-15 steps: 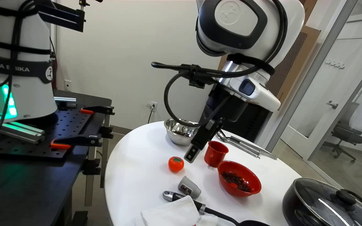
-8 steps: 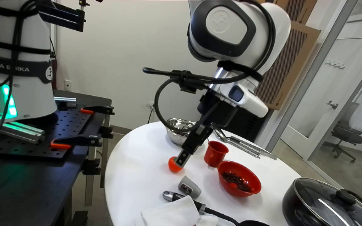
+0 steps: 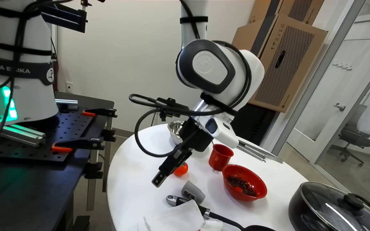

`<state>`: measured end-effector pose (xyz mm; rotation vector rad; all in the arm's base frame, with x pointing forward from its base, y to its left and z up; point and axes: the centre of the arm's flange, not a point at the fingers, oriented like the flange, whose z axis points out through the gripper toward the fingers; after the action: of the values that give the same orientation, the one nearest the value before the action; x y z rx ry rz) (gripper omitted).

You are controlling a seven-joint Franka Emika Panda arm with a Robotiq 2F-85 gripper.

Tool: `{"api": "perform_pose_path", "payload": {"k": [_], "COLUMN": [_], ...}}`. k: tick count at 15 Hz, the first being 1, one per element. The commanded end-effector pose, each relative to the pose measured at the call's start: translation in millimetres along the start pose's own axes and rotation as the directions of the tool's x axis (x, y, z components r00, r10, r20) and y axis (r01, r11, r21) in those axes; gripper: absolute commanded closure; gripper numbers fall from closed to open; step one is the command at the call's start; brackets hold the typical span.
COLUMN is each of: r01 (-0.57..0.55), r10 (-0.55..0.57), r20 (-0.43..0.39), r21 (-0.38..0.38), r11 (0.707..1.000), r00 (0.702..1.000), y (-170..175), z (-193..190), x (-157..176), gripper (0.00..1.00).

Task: Pick up the spoon and stir the objects in the silver bowl

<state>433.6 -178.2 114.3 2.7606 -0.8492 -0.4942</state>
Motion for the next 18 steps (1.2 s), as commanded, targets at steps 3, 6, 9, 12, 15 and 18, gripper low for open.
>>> {"api": "perform_pose_path", "payload": {"k": [3,6,9,12,15,18], "r01": [-0.02,-0.041,-0.069,-0.07,-0.055,-0.045], "r10": [0.02,0.041,0.07,0.072,0.059,0.05], "r20": [-0.001,-0.01,-0.02,-0.05,-0.069,-0.079], "r21": [-0.016,-0.014,0.016,0.052,0.066,0.065], "r11": [1.0,0.999,0.997,0.996,0.996,0.997], "r00": [1.0,0.999,0.997,0.996,0.996,0.996], "y": [-18.4,-25.9,-33.4,-41.2,-51.2,-59.4], "z": [33.6,45.1,56.6,65.8,74.5,81.4], "x": [11.3,17.2,24.6,29.9,32.3,33.5], "gripper": [0.0,0.0,0.0,0.0,0.0,0.0]}}
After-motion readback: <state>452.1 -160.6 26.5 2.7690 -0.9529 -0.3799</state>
